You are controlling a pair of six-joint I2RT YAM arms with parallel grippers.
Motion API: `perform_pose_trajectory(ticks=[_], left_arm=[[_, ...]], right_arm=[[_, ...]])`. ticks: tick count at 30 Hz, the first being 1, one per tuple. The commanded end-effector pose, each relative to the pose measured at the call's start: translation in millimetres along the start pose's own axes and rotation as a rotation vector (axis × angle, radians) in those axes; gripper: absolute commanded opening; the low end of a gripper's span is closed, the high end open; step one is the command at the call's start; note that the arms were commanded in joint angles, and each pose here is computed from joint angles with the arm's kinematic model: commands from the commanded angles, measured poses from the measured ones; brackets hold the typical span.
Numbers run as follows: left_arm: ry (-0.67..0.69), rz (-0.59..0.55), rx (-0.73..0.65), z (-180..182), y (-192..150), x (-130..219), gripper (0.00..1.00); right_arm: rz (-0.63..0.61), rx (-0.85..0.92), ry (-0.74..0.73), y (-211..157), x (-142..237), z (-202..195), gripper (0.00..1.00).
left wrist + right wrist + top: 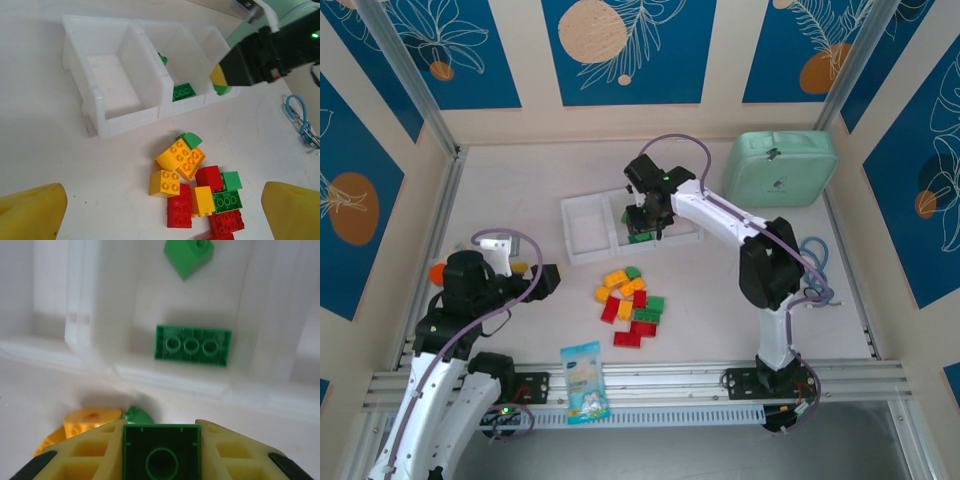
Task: Sort the legos into containers by color
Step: Place the lego in the container.
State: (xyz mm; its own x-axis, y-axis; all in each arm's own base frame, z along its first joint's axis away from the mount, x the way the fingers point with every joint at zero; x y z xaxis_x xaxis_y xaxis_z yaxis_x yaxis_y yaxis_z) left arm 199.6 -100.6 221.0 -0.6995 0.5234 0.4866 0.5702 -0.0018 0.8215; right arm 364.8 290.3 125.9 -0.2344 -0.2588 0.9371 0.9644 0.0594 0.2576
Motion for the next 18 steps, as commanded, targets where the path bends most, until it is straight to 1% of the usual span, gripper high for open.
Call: perform_pose_trajectory(ticks=[1, 5, 8, 9, 12, 15, 16, 18], left_arm=[[-0.018, -0.005, -0.009, -3, 1, 0, 0.99], [-0.018, -0.007, -0.012, -3, 1, 0, 0.99], [-0.017, -0.009, -0.012, -3, 1, 0, 0.99], [-0.016, -0.007, -0.010, -3, 1, 0, 0.99], [-0.013, -0.008, -0.011, -3, 1, 0, 0.99], [-0.013, -0.009, -0.013, -3, 1, 0, 0.99], [-0.013, -0.008, -0.011, -2, 1, 0, 0.99], [-0.012, -0.005, -0.009, -2, 0, 0, 0.99]], right_arm=[[-0.045, 0.020, 0.011, 23, -9, 3, 0.25], [-0.065, 0.020, 0.021, 37, -23, 5, 0.27], [-0.061, 0.009, 0.023, 42, -30, 4, 0.31], [-0.064, 0.003, 0.024, 43, -31, 4, 0.35], [-0.074, -0.012, 0.034, 46, -29, 7, 0.55], [-0.084, -0.029, 0.036, 47, -23, 7, 0.72], [-0.084, -0.042, 0.033, 47, -20, 6, 0.77], [-0.086, -0.055, 0.040, 45, -12, 8, 0.84]])
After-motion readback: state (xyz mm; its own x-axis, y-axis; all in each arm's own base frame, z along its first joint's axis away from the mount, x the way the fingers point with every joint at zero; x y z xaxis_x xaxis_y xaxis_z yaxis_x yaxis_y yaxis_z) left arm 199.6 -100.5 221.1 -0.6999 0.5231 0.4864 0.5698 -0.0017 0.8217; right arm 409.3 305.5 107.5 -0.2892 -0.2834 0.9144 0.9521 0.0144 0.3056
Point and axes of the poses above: each hand's point on the last joint's axis, 136 mm out from that joint toward the fingers, its own x axis back along the fingers, its own z axis along the line the jaws close on, y = z × x, the point moved 1 cm from there along x, back along the fingers, and after that the axes turned 13 degrees about -x, right-handed, at the moved point
